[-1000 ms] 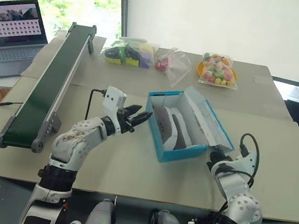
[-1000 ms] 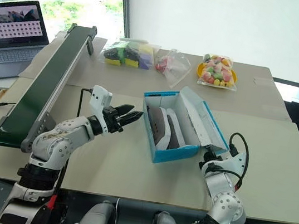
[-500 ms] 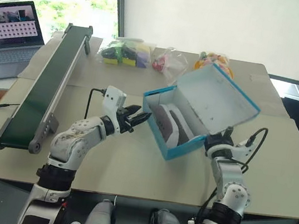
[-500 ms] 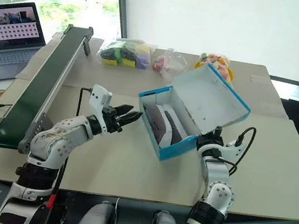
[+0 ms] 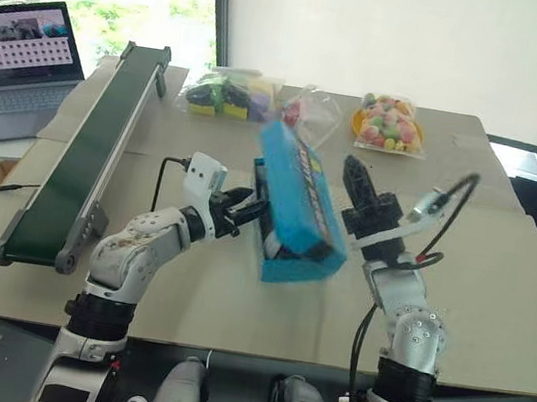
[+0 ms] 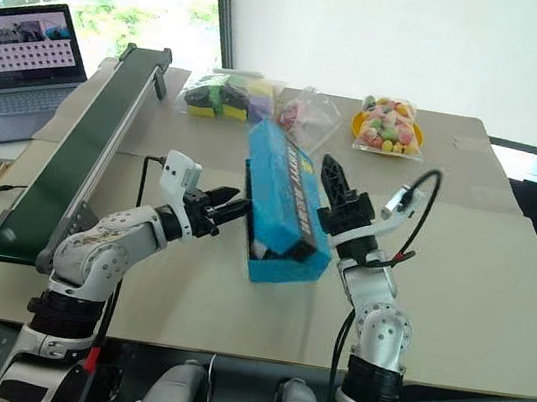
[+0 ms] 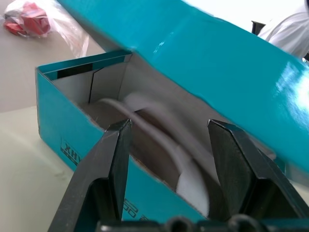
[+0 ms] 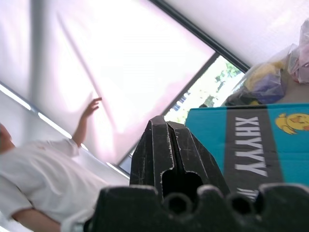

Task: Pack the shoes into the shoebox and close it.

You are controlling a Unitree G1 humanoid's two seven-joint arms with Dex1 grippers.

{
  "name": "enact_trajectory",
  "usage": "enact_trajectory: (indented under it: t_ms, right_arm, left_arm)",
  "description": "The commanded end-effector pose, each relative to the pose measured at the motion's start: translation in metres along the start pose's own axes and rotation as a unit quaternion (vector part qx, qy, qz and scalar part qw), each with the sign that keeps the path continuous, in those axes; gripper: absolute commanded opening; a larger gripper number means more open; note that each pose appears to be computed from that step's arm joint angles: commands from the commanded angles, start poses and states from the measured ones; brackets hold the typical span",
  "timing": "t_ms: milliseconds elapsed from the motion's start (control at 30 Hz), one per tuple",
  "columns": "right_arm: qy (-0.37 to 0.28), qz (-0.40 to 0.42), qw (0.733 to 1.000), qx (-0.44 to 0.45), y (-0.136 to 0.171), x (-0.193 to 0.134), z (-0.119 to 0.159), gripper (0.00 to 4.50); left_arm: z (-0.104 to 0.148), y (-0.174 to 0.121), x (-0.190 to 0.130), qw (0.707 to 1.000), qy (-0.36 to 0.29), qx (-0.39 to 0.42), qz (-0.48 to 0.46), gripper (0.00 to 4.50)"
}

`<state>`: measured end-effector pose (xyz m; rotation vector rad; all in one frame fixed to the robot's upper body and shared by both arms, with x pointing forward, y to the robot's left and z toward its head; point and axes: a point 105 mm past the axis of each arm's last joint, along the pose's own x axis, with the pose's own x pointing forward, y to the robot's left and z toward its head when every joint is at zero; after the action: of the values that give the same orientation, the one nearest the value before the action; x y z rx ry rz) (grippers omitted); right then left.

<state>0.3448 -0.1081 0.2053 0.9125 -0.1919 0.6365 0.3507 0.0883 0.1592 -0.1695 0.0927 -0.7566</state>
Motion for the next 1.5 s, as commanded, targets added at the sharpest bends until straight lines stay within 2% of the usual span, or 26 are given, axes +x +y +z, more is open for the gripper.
enact_trajectory:
  t_ms: [33, 133, 333, 567, 700, 767, 833, 1000, 1233, 1500]
  right_arm:
    - [0.013, 0.016, 0.999, -0.051, 0.009, 0.008, 0.008, 0.02]
    - [0.04, 0.02, 0.995, -0.088, 0.014, 0.013, 0.006, 0.02]
    - [0.132, 0.026, 0.975, -0.18, 0.024, 0.036, -0.024, 0.02]
    - [0.183, 0.068, 0.959, -0.204, 0.037, 0.057, -0.049, 0.02]
    - [0.206, 0.079, 0.953, -0.206, 0.034, 0.066, -0.058, 0.02]
    - [0.225, 0.074, 0.948, -0.211, 0.028, 0.067, -0.064, 0.02]
    - [0.257, 0.041, 0.94, -0.219, 0.008, 0.066, -0.075, 0.02]
    - [0.301, 0.014, 0.928, -0.22, -0.014, 0.06, -0.091, 0.02]
    - [0.303, 0.001, 0.93, -0.205, -0.021, 0.056, -0.091, 0.02]
    - [0.322, -0.037, 0.923, -0.21, -0.037, 0.044, -0.1, 0.02]
  left_arm:
    - [0.018, -0.005, -0.001, 0.999, -0.026, 0.019, -0.007, 2.67]
    - [0.018, -0.005, -0.002, 0.999, -0.027, 0.017, -0.004, 2.67]
    - [0.019, 0.003, -0.012, 0.999, -0.031, 0.02, 0.021, 2.67]
    - [0.022, 0.02, -0.043, 0.996, -0.03, 0.043, 0.071, 2.67]
    - [0.017, 0.012, -0.062, 0.997, -0.012, 0.058, 0.049, 2.67]
    - [0.015, 0.008, -0.065, 0.997, -0.006, 0.063, 0.042, 2.67]
    - [0.013, 0.002, -0.069, 0.997, -0.002, 0.071, 0.029, 2.67]
    - [0.004, -0.009, -0.07, 0.99, 0.031, 0.135, -0.008, 2.67]
    - [0.0, -0.01, -0.071, 0.982, 0.05, 0.177, -0.037, 2.67]
    - [-0.002, -0.012, -0.064, 0.981, 0.049, 0.18, -0.047, 2.67]
